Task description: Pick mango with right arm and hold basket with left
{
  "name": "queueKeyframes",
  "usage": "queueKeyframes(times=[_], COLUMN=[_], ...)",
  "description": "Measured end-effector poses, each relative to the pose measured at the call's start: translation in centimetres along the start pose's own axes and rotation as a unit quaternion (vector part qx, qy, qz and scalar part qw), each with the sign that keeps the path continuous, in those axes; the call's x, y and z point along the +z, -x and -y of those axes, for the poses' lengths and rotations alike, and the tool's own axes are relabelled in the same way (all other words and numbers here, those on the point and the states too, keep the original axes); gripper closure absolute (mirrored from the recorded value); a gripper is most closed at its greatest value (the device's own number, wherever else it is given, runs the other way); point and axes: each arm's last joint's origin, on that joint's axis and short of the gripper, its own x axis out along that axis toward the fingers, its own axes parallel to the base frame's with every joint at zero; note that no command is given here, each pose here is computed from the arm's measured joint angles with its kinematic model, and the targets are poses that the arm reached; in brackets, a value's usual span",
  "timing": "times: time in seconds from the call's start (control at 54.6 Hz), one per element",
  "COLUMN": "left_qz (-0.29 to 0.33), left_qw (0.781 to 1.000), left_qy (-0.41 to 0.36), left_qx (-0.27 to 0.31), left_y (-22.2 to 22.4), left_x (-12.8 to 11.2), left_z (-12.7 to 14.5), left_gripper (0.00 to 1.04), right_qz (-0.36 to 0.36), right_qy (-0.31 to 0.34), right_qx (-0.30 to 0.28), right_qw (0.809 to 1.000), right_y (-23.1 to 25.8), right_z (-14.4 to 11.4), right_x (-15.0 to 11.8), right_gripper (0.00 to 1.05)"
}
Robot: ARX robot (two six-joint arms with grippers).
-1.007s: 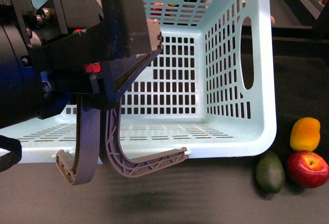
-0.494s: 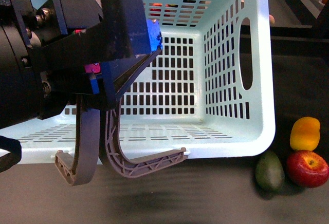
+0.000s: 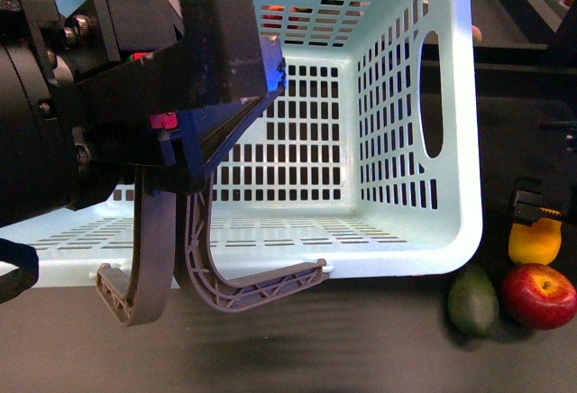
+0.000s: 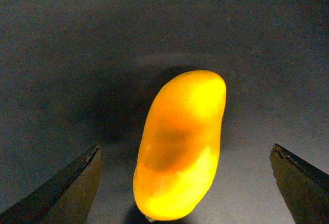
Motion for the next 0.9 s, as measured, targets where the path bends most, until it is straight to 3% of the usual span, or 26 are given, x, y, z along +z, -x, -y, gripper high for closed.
queueKeyframes(times=[0.714, 0.897], left_qz=[0.0, 0.0], left_qw=[1.0, 1.0], left_qy=[0.0, 0.0], left_qx=[0.0, 0.0], left_y=[0.0, 0.0], left_x=[0.0, 0.0], left_z=[0.0, 0.0], left_gripper=[0.97, 0.97], right_qz=[-0.046, -0.043], right_qy=[-0.007, -0.009], right_qx=[-0.013, -0.016], right_qw=[0.999, 0.999], right_y=[-4.9, -4.9], right_z=[0.3, 0.4], right_x=[-2.7, -2.7], right_gripper=[0.08, 0.3])
